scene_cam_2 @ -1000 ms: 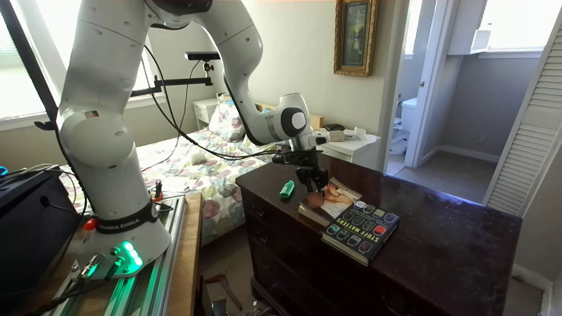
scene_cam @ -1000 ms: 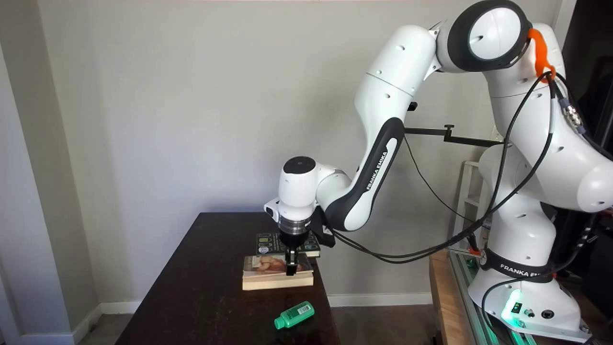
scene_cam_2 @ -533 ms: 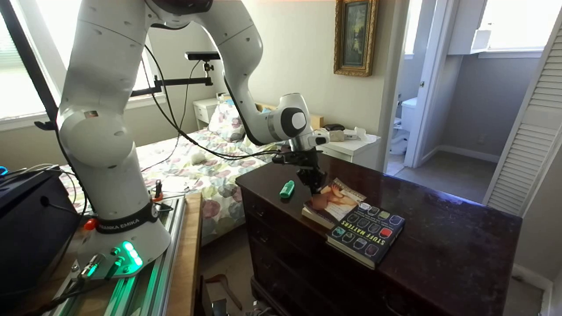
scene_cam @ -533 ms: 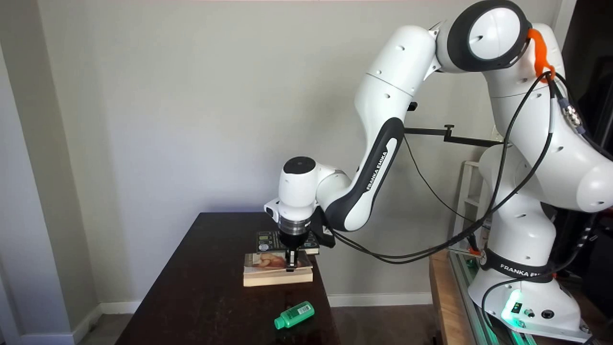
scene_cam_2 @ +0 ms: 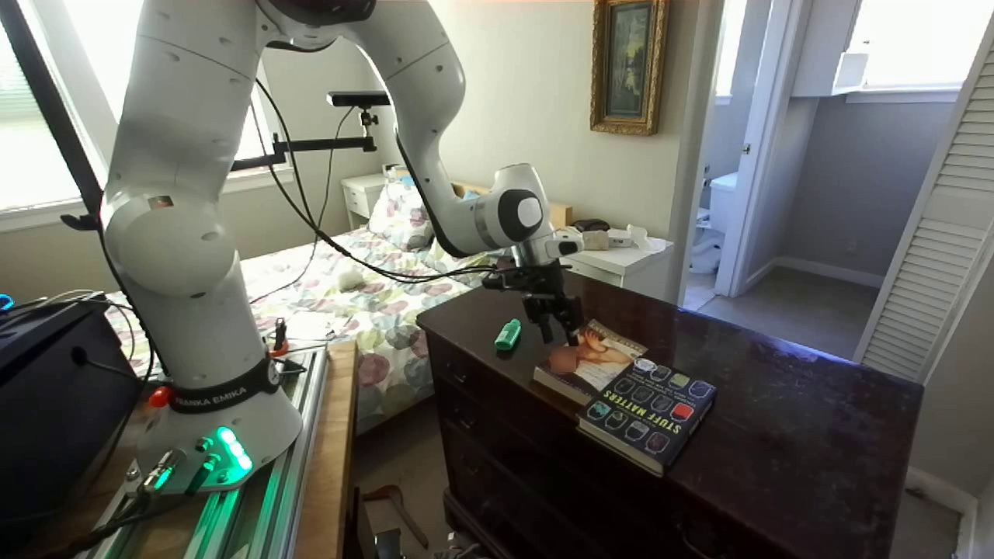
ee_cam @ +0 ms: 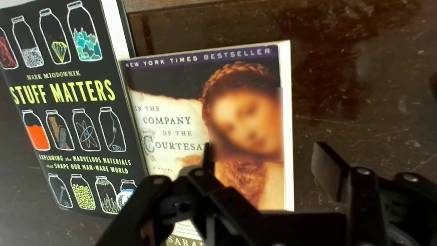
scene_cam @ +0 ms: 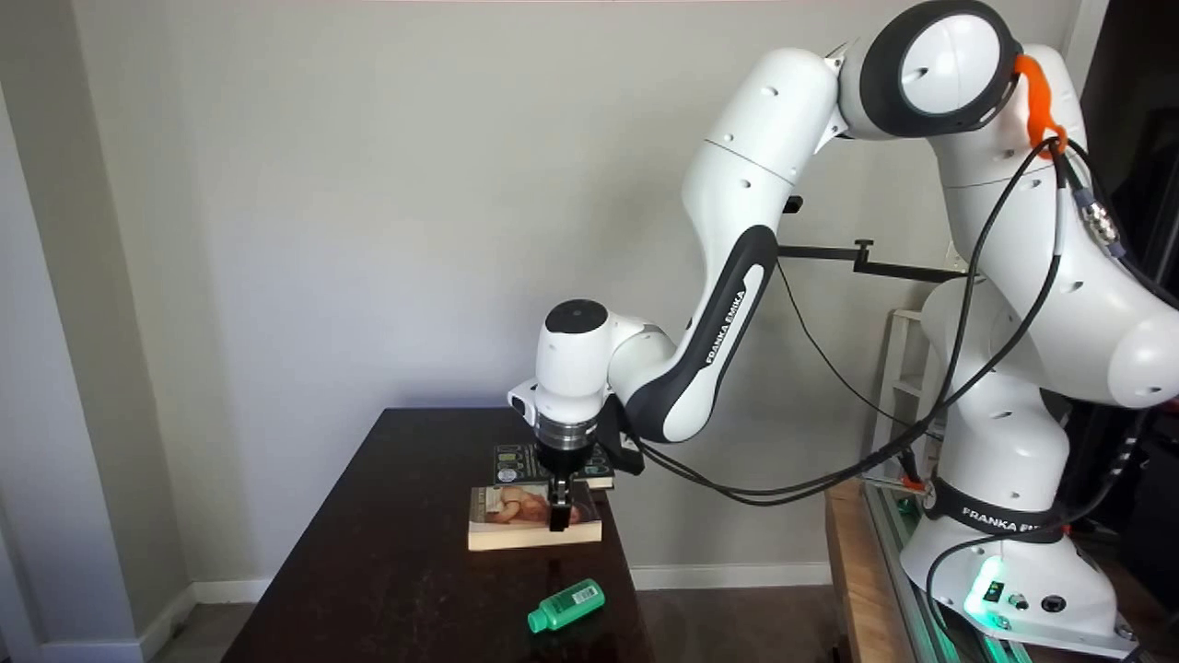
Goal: Remove the green bottle from the book on the left, put it on the table, pick up the book on the left and put it on the other book
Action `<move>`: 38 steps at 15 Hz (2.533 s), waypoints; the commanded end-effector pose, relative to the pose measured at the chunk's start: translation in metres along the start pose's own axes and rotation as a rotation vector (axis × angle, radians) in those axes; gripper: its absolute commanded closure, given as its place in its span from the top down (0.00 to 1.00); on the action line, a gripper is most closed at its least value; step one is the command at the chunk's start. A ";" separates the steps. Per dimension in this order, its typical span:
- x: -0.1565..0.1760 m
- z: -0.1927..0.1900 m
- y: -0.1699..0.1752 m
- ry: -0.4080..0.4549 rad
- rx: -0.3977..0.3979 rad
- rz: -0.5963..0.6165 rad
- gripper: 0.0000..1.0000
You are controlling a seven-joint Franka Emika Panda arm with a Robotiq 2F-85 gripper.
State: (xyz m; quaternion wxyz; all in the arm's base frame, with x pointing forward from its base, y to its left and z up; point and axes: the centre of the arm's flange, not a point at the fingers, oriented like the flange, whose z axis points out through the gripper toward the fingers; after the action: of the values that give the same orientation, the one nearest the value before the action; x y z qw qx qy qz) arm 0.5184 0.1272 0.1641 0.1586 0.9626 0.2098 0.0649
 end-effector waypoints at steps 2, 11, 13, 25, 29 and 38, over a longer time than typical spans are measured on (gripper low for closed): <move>-0.001 0.003 -0.003 0.016 -0.034 -0.029 1.00; -0.010 0.018 0.005 -0.019 -0.124 -0.097 1.00; -0.012 0.020 0.007 -0.026 -0.131 -0.101 1.00; -0.022 0.015 0.000 -0.090 -0.147 -0.200 1.00; -0.025 0.014 0.002 -0.113 -0.162 -0.220 1.00; -0.030 0.012 0.004 -0.175 -0.188 -0.251 1.00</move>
State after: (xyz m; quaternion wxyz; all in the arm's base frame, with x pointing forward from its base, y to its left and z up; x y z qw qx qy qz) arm 0.4977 0.1086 0.1477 0.2609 0.9188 0.2960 -0.0136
